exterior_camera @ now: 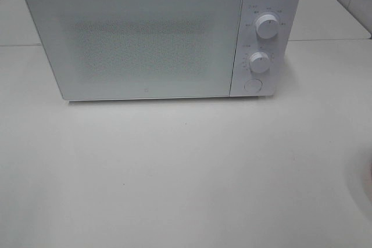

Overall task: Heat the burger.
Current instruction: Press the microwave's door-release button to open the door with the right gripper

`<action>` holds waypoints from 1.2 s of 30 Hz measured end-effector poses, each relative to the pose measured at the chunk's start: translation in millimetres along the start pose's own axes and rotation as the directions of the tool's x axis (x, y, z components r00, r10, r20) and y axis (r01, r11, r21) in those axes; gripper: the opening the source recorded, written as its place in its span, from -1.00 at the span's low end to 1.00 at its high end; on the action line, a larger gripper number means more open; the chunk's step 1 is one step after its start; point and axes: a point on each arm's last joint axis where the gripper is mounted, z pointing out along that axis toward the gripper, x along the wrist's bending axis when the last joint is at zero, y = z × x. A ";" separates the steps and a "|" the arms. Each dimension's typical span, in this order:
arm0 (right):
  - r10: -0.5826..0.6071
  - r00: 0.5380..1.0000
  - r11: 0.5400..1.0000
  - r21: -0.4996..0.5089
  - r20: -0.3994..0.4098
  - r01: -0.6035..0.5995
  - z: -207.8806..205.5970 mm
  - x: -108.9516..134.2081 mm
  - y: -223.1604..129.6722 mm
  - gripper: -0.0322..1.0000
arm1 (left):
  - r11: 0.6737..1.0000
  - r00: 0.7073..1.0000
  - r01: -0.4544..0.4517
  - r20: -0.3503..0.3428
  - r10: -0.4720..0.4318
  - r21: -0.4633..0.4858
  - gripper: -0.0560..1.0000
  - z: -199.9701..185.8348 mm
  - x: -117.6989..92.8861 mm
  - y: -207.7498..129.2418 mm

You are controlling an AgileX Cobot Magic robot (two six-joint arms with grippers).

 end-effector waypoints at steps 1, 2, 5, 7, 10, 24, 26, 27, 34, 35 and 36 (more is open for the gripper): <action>0.000 1.000 1.000 0.000 0.000 0.000 0.0 0.0 0.0 0.50 | 1.000 1.000 0.000 0.000 0.000 0.000 0.98 0.0 0.0 0.0; 0.000 1.000 1.000 0.000 0.000 0.000 0.0 0.0 0.0 0.50 | 1.000 1.000 0.000 0.000 0.000 0.000 0.98 0.0 0.0 0.0; 0.000 1.000 1.000 0.000 0.000 0.000 0.0 0.0 0.0 0.50 | 1.000 1.000 0.000 0.000 0.000 0.000 0.98 0.0 0.0 0.0; 0.000 1.000 1.000 0.000 0.000 0.000 0.0 0.0 0.0 0.50 | 1.000 1.000 0.000 0.000 0.000 0.000 0.98 0.0 0.0 0.0; 0.000 1.000 1.000 0.000 0.000 0.000 0.0 0.0 0.0 0.50 | 1.000 1.000 0.000 0.000 0.000 0.000 0.98 0.0 0.0 0.0; -0.006 1.000 0.999 -0.034 -0.002 0.006 6.9 1.2 18.3 0.50 | 1.000 1.000 0.000 0.000 0.000 0.000 0.98 0.0 0.0 0.0; -0.007 1.000 1.000 -0.029 -0.003 0.007 9.7 1.6 20.9 0.50 | 1.000 1.000 0.000 0.000 0.000 0.000 0.98 0.0 0.0 0.0; -0.007 1.000 1.000 -0.029 -0.003 0.007 9.7 1.6 20.9 0.50 | 1.000 1.000 0.000 0.000 0.000 0.000 0.98 0.0 0.0 0.0; -0.035 0.999 0.998 -0.055 0.008 0.035 33.1 3.1 44.5 0.50 | 1.000 1.000 0.000 0.000 0.000 0.000 0.98 0.0 0.0 0.0; -0.044 0.999 0.997 -0.059 0.010 0.045 40.5 3.7 50.4 0.50 | 1.000 1.000 0.000 0.000 0.000 0.000 0.98 0.0 0.0 0.0; -0.044 0.999 0.997 -0.059 0.010 0.045 40.5 3.7 50.4 0.50 | 1.000 1.000 0.000 0.000 0.000 0.000 0.98 0.0 0.0 0.0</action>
